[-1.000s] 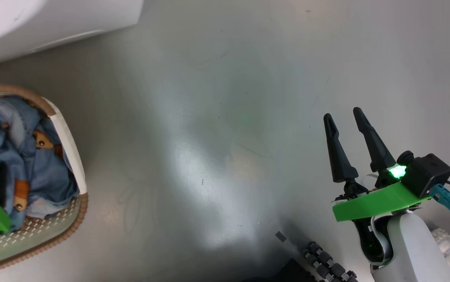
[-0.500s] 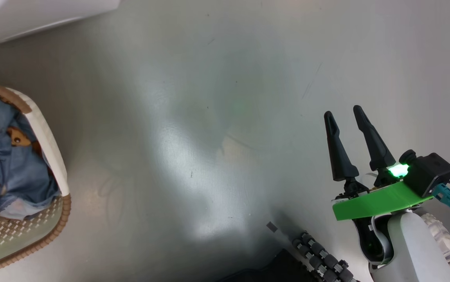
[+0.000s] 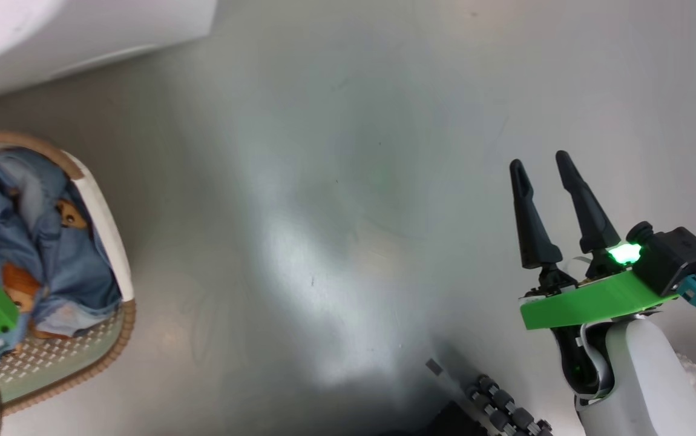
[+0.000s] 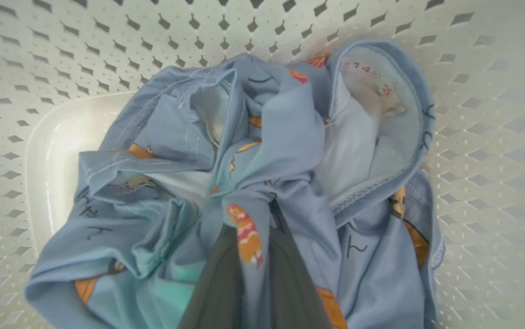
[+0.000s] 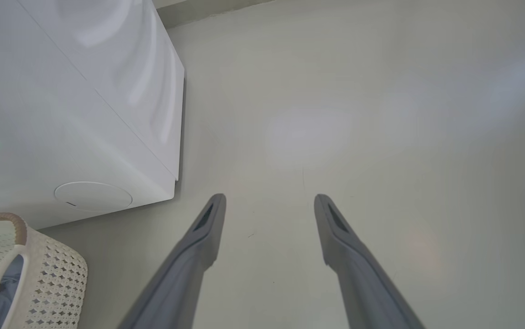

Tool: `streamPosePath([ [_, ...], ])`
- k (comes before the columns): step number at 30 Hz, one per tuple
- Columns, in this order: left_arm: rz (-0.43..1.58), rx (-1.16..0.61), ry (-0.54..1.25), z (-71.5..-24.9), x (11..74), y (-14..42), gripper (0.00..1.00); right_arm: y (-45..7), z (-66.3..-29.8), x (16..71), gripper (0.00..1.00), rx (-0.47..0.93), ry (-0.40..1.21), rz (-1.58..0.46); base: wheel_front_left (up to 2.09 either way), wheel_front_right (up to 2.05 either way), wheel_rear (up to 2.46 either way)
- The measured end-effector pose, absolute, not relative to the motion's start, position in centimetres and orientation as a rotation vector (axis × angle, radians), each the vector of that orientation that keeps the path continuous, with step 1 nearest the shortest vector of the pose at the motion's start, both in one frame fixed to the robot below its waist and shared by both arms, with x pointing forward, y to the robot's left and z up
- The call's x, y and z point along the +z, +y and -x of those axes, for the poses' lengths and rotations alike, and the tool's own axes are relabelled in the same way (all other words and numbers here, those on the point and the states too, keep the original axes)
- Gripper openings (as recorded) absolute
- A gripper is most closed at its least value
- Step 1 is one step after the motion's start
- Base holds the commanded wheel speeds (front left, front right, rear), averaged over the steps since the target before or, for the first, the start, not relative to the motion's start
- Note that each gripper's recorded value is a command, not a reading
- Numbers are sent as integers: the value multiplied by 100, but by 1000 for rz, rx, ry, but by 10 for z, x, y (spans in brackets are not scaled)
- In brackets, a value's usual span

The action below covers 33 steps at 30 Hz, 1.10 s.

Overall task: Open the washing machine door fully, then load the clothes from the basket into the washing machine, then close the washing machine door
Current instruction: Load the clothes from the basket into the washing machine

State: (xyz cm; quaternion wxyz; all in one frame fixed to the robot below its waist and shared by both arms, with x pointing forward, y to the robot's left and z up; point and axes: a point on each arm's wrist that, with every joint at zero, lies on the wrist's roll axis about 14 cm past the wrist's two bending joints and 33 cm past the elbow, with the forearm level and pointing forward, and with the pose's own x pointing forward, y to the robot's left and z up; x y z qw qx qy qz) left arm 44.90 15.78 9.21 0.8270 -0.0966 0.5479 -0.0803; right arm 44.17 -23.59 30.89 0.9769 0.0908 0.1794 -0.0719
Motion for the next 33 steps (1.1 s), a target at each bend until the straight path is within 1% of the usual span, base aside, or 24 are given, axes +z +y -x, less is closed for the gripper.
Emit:
streamPosePath([
  [9,257,-155,977,-449,139,152,0,-232,-454,345,100,-125,262,-194,0,0,0],
  [17,338,-142,811,-460,194,146,0,-220,-460,376,100,-83,189,-188,0,0,0],
  [22,391,-108,675,-472,236,154,0,-214,-463,393,100,-63,148,-193,0,0,0],
  [33,441,-30,401,-467,327,173,0,-192,-459,427,100,-5,80,-217,0,0,0],
])
